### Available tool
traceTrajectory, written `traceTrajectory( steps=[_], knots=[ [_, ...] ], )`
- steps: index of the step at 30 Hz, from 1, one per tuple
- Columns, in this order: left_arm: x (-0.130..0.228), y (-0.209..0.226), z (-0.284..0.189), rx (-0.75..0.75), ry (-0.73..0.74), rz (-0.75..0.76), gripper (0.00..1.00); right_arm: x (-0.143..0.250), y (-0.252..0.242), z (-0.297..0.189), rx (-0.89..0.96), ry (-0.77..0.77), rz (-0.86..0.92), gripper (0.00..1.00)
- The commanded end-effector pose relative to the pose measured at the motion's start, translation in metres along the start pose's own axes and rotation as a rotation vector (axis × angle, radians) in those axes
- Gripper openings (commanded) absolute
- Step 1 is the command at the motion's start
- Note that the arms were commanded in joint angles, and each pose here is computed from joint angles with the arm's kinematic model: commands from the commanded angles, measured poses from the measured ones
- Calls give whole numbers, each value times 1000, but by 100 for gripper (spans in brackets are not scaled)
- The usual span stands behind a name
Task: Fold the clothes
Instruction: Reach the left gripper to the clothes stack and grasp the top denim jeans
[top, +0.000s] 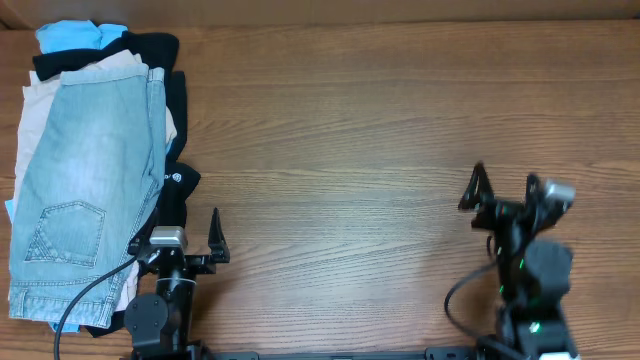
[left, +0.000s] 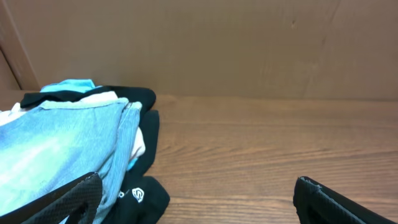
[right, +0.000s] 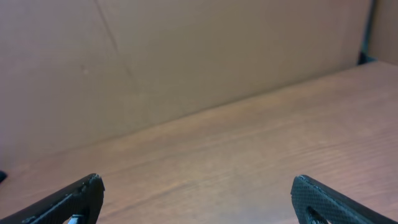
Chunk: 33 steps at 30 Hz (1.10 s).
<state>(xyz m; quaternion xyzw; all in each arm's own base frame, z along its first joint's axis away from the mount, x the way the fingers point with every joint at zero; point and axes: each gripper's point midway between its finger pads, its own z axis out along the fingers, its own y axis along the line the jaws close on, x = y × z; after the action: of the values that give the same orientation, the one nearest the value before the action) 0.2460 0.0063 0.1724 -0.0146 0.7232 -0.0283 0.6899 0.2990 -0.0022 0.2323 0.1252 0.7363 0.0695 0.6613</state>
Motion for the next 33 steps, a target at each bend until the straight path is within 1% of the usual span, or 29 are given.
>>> traceTrajectory(
  steps=[1,4,7,8,9,11,14,17,19,22,25,27,30,33],
  knots=[
    [-36,-5,-1,15,-25,-18,100,-49,34,23,-84,20,-37,100],
    [-56,-7,7,29,14,-23,100,-67,61,53,-156,121,-67,100],
    [-76,-10,26,48,95,-37,100,-76,76,82,-182,214,-66,100],
    [-84,-9,42,52,172,-51,100,-79,80,97,-176,248,-66,100],
    [-88,-9,53,59,219,-58,100,-80,82,105,-174,262,-66,100],
    [-96,-13,76,94,314,-57,100,-77,90,116,-212,286,-61,100],
    [-102,-16,114,143,450,-65,100,-55,103,123,-301,357,-48,100],
    [-97,-9,147,135,565,-82,100,-42,100,129,-290,396,-45,100],
    [-89,1,167,96,612,-73,100,-35,96,132,-276,415,-44,100],
    [-69,8,189,78,669,-80,100,-26,81,139,-206,432,-50,100],
    [-54,28,197,4,705,-49,100,-19,67,143,-134,448,-59,100],
    [-49,50,195,-91,721,-25,100,-13,61,144,-109,467,-63,100],
    [-48,98,183,-266,742,-4,100,-1,58,145,-98,508,-63,100],
    [-47,139,170,-329,757,14,98,10,55,144,-90,545,-62,100]
  ],
)
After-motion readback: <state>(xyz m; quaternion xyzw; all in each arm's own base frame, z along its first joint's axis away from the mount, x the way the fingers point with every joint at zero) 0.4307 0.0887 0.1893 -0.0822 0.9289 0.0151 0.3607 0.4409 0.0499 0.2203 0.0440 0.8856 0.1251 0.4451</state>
